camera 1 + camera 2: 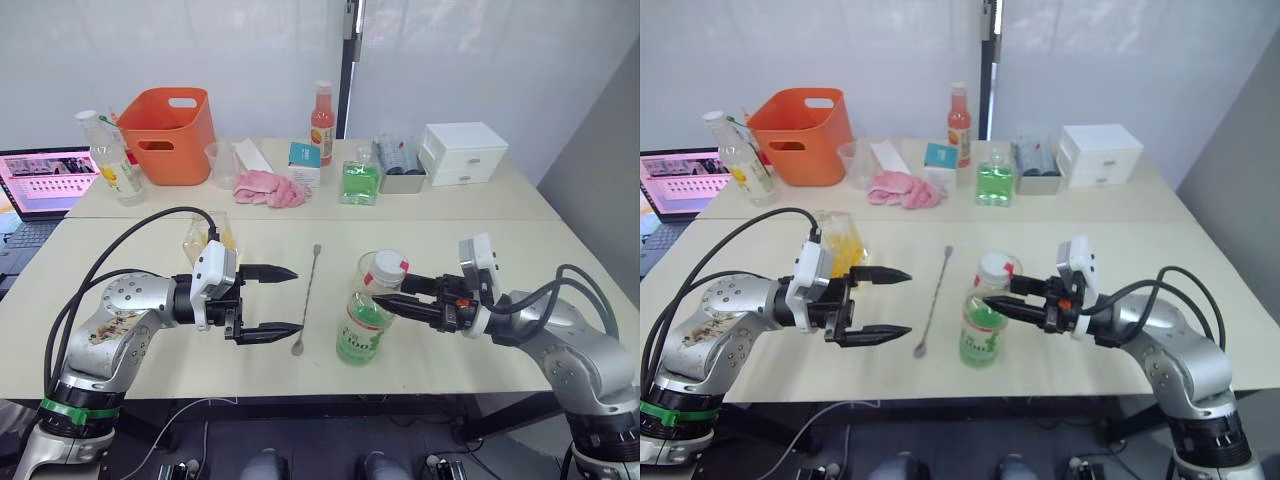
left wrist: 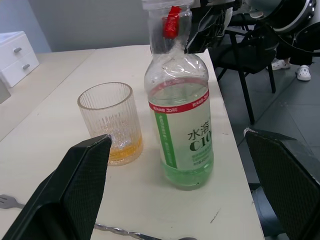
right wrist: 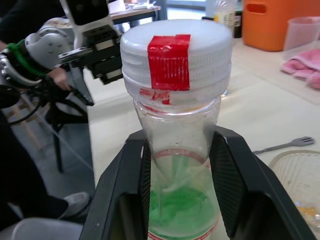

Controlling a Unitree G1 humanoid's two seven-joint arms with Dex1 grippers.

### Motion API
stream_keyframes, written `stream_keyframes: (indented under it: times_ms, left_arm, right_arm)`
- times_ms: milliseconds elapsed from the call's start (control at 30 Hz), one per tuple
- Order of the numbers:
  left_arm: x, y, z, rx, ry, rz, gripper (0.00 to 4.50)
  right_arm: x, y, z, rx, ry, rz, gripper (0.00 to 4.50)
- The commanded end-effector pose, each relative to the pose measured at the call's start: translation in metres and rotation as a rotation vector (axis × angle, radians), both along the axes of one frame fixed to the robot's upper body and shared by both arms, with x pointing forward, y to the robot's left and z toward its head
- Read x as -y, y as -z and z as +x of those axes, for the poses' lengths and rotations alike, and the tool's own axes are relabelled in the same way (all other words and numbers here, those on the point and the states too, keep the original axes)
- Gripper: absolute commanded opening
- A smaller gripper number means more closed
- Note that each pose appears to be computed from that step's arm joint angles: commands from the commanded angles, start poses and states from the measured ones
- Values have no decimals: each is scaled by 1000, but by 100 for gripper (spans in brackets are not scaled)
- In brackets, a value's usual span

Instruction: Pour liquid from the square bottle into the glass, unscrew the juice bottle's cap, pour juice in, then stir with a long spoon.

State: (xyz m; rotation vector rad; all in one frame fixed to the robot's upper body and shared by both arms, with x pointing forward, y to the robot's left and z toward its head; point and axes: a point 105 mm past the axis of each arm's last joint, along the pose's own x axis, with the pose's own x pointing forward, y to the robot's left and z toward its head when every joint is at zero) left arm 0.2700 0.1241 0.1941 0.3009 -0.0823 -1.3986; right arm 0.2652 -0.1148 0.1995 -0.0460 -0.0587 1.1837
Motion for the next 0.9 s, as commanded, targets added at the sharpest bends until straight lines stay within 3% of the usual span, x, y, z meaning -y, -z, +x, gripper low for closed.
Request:
stream_keyframes:
  times_ms: [33, 367, 900]
  left_arm:
    - [0, -11, -3, 44, 8, -7, 450]
    - [0, -12, -3, 42, 2, -15, 450]
    - [0, -8, 0, 31, 26, -14, 450]
  right_arm:
    - [-4, -15, -11, 86, 88, 19, 120]
    - [-10, -14, -25, 113, 293, 30, 120]
    - [-15, 21, -25, 42, 198, -67, 120]
